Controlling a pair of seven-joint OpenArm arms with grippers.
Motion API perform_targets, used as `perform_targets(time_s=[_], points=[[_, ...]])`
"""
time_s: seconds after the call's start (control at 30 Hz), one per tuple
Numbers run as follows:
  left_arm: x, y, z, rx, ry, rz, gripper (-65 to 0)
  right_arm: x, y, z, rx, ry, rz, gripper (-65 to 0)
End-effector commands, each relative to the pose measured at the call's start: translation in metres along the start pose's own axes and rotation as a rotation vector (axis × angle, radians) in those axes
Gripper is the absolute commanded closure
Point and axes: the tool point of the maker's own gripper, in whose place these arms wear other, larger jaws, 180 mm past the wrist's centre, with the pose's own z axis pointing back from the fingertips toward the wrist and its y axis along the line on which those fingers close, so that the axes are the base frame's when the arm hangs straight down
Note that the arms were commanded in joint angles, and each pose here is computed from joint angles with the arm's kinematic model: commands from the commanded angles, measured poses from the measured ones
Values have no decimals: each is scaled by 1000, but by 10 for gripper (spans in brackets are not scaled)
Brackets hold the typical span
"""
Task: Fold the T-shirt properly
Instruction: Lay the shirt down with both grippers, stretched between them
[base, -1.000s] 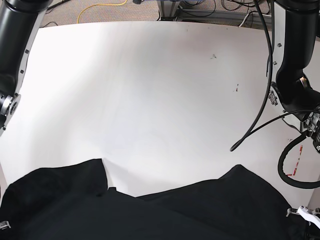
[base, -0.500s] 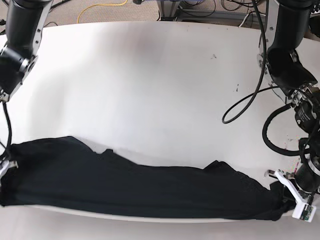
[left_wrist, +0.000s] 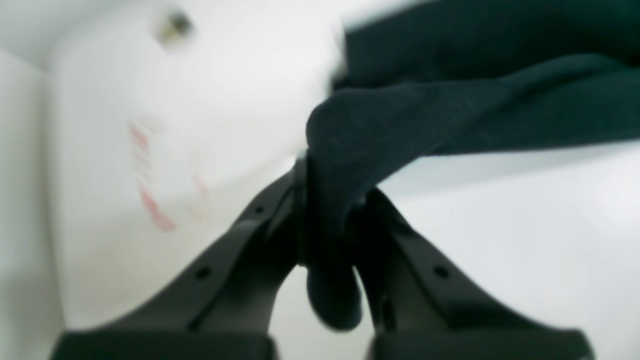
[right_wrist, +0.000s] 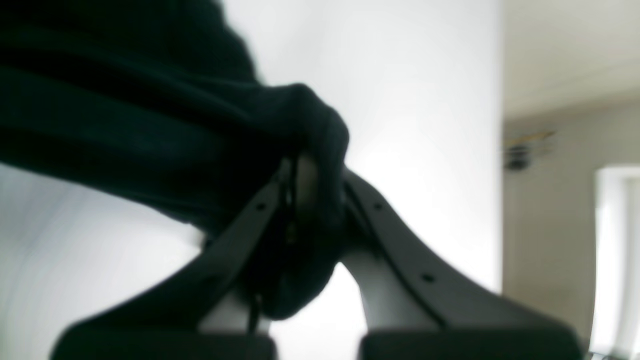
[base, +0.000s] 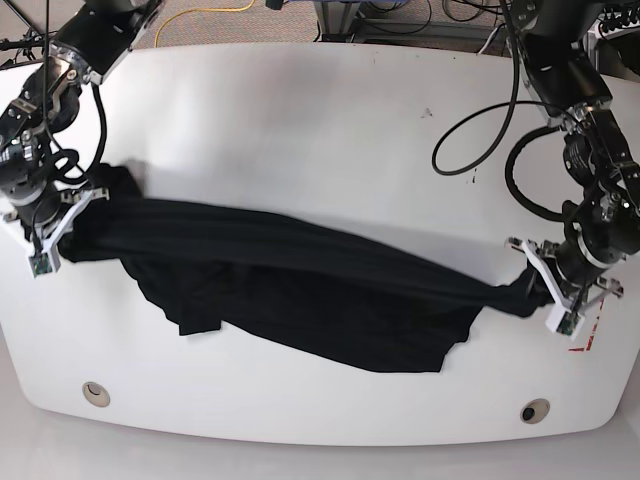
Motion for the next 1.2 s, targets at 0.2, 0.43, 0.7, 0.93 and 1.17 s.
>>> perform_targets(time_s=[0.2, 0.43, 0.7, 0.93, 1.17], points=[[-58, -7, 10, -4, 122, -18, 0, -56, 42, 1, 85, 66, -59, 0], [-96, -8, 17, -12, 227, -41, 0, -100, 70, 7, 143, 169, -86, 0], [-116, -7, 18, -22, 285, -38, 0, -130, 91, 15, 188, 231, -111, 0], [-131, -11, 19, -36, 323, -29, 0, -149, 106, 23, 217, 247, -133, 0], [-152, -18, 21, -57, 373, -14, 0, -167, 115, 30, 237, 286, -143, 0]])
